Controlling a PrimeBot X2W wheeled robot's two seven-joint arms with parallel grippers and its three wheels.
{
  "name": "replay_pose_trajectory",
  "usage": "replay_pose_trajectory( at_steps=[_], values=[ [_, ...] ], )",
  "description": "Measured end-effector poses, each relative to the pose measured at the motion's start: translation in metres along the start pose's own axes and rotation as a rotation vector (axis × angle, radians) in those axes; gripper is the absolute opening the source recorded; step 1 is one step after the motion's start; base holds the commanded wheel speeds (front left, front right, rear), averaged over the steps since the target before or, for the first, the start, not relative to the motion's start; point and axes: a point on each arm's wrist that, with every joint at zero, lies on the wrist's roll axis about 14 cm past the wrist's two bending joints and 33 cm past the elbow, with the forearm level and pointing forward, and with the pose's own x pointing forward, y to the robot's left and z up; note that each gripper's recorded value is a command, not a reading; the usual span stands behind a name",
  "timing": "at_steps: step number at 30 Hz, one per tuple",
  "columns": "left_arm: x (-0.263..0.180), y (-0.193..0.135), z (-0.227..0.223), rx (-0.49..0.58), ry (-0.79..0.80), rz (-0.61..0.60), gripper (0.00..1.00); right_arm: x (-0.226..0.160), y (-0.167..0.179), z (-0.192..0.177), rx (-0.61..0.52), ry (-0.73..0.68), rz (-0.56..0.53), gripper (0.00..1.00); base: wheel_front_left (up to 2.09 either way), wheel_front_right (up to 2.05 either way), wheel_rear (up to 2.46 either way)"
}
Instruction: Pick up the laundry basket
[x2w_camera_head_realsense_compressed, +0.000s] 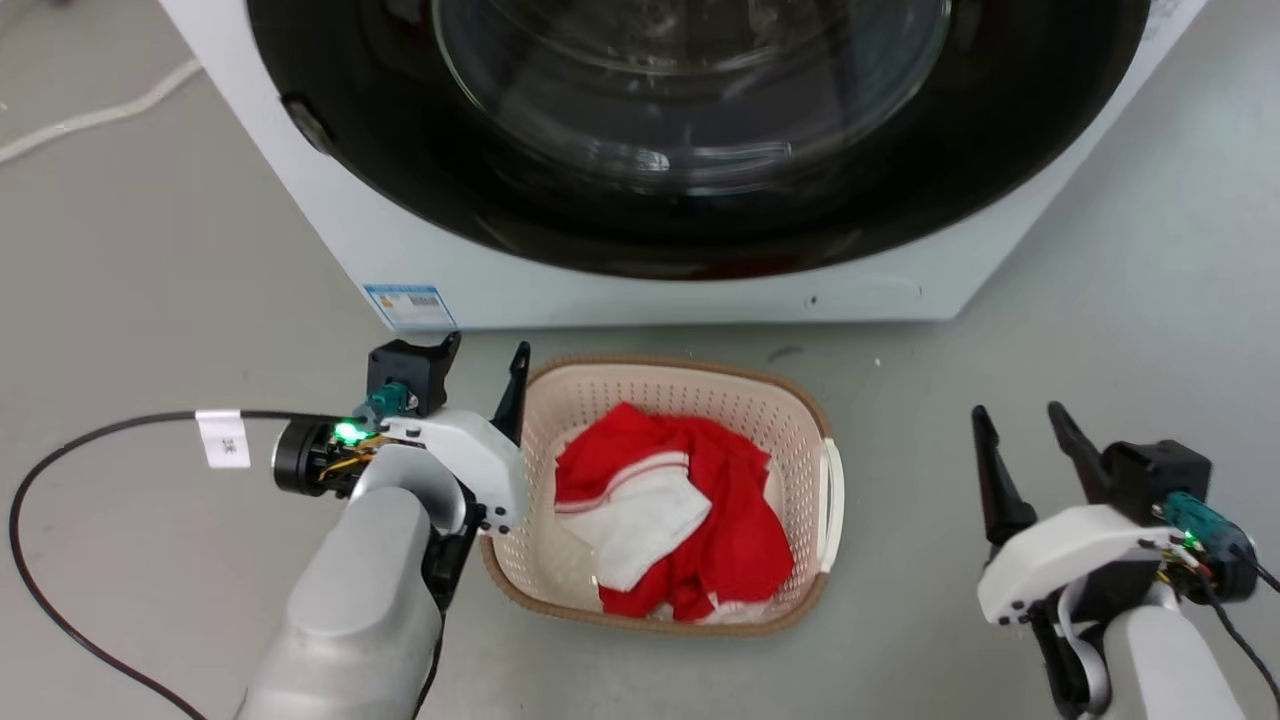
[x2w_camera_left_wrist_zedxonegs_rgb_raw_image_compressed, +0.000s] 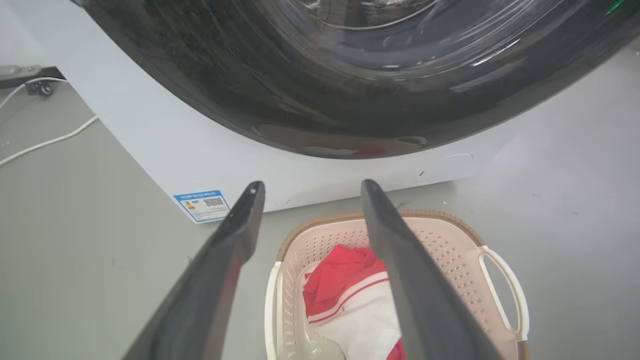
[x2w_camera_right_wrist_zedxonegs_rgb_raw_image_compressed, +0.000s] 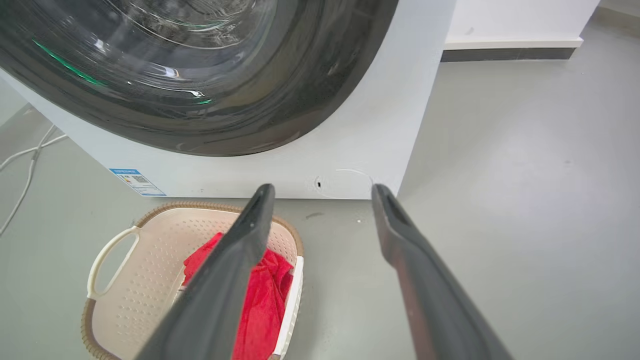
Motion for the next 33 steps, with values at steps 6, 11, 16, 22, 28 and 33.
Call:
replay_pose_trajectory(
  at_steps=[6, 11, 16, 22, 28, 33],
  values=[
    [0.019, 0.013, -0.059, -0.030, 0.195, 0.007, 1.00, 0.023, 0.002, -0.046, 0.041, 0.125, 0.009, 1.00, 0.00, 0.00, 0.00],
    [0.028, 0.026, -0.105, -0.053, 0.341, 0.024, 1.00, 0.041, 0.009, -0.079, 0.062, 0.212, 0.032, 1.00, 0.00, 0.00, 0.00],
    [0.036, 0.034, -0.145, -0.073, 0.447, 0.031, 1.00, 0.054, 0.014, -0.111, 0.075, 0.292, 0.052, 1.00, 0.00, 0.00, 0.00],
    [0.044, 0.045, -0.184, -0.097, 0.545, 0.051, 1.00, 0.066, 0.021, -0.145, 0.080, 0.382, 0.080, 1.00, 0.00, 0.00, 0.00],
    [0.057, 0.050, -0.212, -0.105, 0.607, 0.046, 1.00, 0.078, 0.029, -0.173, 0.080, 0.453, 0.118, 1.00, 0.00, 0.00, 0.00],
    [0.066, 0.054, -0.232, -0.108, 0.654, 0.041, 1.00, 0.083, 0.032, -0.197, 0.085, 0.521, 0.134, 1.00, 0.00, 0.00, 0.00]
  ],
)
